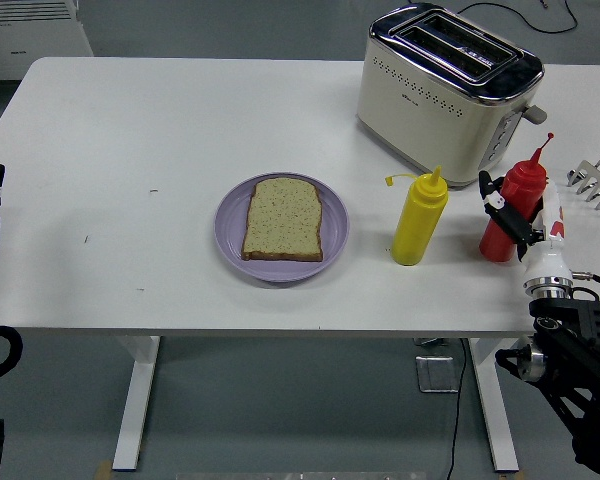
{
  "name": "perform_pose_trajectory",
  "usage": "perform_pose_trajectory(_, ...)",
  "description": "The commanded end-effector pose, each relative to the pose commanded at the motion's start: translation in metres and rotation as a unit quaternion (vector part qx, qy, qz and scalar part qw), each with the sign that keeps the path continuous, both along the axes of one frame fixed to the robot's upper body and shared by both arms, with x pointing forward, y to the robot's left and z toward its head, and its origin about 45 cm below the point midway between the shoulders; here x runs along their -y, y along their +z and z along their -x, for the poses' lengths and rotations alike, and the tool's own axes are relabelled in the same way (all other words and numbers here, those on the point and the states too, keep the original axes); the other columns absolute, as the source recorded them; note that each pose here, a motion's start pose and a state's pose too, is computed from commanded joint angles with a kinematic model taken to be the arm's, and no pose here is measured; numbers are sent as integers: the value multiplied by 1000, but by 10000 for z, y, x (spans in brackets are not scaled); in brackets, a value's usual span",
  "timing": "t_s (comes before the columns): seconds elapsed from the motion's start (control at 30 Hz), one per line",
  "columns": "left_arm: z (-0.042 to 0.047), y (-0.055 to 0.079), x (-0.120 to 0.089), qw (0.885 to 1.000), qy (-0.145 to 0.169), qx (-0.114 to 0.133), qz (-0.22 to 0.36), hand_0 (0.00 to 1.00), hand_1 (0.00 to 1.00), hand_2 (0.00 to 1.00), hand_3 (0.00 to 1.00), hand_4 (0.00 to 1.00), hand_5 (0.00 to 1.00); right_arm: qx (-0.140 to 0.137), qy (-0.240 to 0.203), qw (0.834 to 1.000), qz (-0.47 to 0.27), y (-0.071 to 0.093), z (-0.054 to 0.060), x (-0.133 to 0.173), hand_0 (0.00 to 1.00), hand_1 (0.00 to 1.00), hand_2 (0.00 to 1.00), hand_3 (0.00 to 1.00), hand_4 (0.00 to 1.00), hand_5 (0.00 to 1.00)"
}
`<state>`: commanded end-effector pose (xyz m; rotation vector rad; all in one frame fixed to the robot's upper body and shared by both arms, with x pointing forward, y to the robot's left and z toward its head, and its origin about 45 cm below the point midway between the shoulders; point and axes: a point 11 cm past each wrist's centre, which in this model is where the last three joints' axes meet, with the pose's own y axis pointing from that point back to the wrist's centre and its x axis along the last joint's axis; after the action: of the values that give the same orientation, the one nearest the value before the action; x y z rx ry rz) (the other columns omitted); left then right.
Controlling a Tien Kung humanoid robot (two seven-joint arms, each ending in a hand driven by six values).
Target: Pick up the cup,pour liquid into bread,place the cup on the desk
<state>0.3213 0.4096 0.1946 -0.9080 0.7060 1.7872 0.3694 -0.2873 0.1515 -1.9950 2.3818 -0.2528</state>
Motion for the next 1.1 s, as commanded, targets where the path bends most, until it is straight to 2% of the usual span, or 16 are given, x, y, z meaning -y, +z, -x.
perform_pose_trajectory(0.13,2,-6,1,1000,0,-1,0,793,761,757,691,567,998,1,-5,1000,3,-21,15,20,333,333,367,402,781,366)
perform_pose_trajectory(0.17,1,-5,2,1000,0,-1,0,793,761,757,691,567,998,0,-6,1000,3,-28,18,27,383,394,403,436,784,363)
perform_pose_trajectory(0.33,1,-3,2,1000,0,0,0,793,761,757,691,567,998,-1,-10,1000,0,-40,27,49,383,394,403,436,784,363)
perform_pose_trajectory(0.37,0,-4,6,1000,-1,0,0,793,761,757,691,566,998,1,-12,1000,-1,-38,31,58,413,429,439,489,794,370)
perform_pose_trajectory(0.53,4,-10,5,1000,-1,-1,0,793,761,757,691,566,998,1,-18,1000,-3,-45,43,72,413,429,439,489,794,370)
perform_pose_trajectory(0.57,5,-11,5,1000,-1,-2,0,792,761,756,691,566,998,1,-18,1000,-4,-47,46,71,451,462,466,527,817,383)
perform_pose_trajectory(0.93,5,-25,20,1000,-3,-4,0,793,761,756,691,566,998,0,-27,1000,11,-57,99,70,454,468,476,542,836,400)
perform_pose_trajectory(0.97,5,-26,20,1000,-3,-4,0,793,761,757,691,566,998,1,-28,1000,14,-50,107,74,538,543,564,647,852,413)
perform_pose_trajectory(1.1,8,-29,16,1000,-2,-4,0,793,761,757,691,566,998,9,-33,999,31,-16,139,89,538,543,564,647,852,413)
